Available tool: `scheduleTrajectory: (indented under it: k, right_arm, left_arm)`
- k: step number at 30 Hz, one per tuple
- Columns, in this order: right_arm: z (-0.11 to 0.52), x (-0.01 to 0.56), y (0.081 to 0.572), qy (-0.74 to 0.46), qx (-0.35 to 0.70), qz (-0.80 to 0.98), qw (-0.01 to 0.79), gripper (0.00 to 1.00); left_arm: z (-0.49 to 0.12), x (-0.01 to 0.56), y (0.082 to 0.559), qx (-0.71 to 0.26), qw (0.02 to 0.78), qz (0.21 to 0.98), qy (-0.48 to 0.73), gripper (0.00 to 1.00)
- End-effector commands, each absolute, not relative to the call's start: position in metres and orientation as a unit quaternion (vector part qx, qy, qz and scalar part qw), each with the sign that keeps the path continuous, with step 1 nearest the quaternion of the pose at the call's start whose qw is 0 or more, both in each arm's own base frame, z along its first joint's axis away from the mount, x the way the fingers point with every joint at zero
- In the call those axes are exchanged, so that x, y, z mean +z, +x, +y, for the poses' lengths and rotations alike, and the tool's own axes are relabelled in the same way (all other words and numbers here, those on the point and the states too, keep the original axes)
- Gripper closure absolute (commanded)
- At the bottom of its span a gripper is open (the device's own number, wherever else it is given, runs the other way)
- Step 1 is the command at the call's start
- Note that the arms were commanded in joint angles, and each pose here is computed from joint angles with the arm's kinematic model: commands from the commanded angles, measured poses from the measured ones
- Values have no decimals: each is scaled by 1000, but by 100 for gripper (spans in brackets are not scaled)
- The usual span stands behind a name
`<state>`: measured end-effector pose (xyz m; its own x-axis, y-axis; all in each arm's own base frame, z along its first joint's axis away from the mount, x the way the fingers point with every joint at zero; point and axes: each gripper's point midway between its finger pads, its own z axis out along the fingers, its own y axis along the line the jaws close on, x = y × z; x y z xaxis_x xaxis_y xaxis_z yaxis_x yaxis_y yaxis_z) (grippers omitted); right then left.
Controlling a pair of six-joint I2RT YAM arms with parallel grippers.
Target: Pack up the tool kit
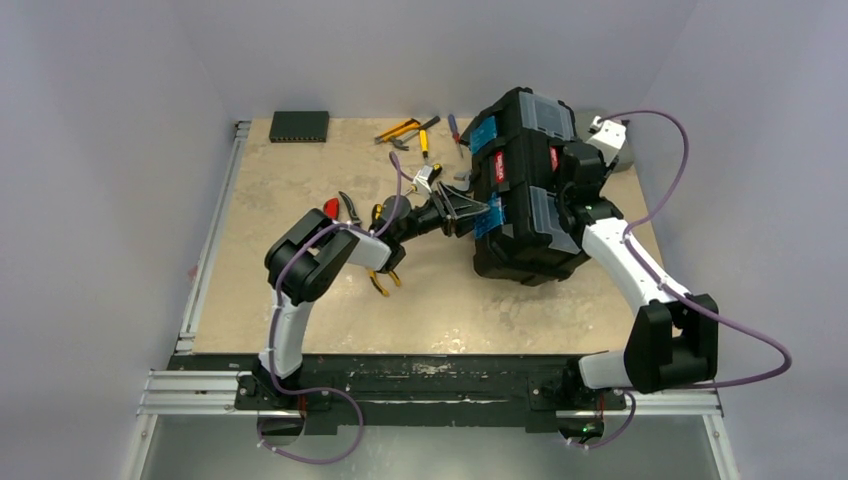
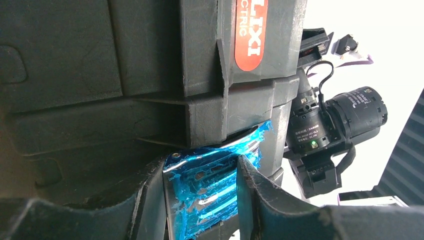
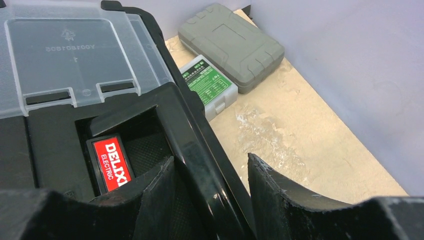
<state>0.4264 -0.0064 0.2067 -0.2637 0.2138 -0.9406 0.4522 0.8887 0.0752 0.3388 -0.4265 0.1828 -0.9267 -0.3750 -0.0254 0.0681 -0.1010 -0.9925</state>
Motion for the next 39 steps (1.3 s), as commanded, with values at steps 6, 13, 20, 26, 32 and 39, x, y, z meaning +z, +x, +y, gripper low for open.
scheduleTrajectory:
  k: [6,13,20,26,32,39]
  right_arm:
    - [107,22,313,41,-46,965,253,80]
    - [110,19,311,32,-61,967,246,79]
    - [112,16,310,26,-66,968,242,79]
    - [114,15,308,24,-66,968,240,80]
    - [117,15,308,17,-73,968,239,80]
    - [120,11,307,8,-84,969,233,80]
  left_arm:
    - [-449,245,293,-762,176,623,-36,84]
    - [-445,252,293,-750,192,633,-29,84]
    - [-442,248,294,-739,198,643,-36,86]
    - [-436,244,299,-725,214,653,-50,89]
    - [-430,244,302,-707,235,664,-57,89]
    - [-427,260,303,-718,244,649,-60,89]
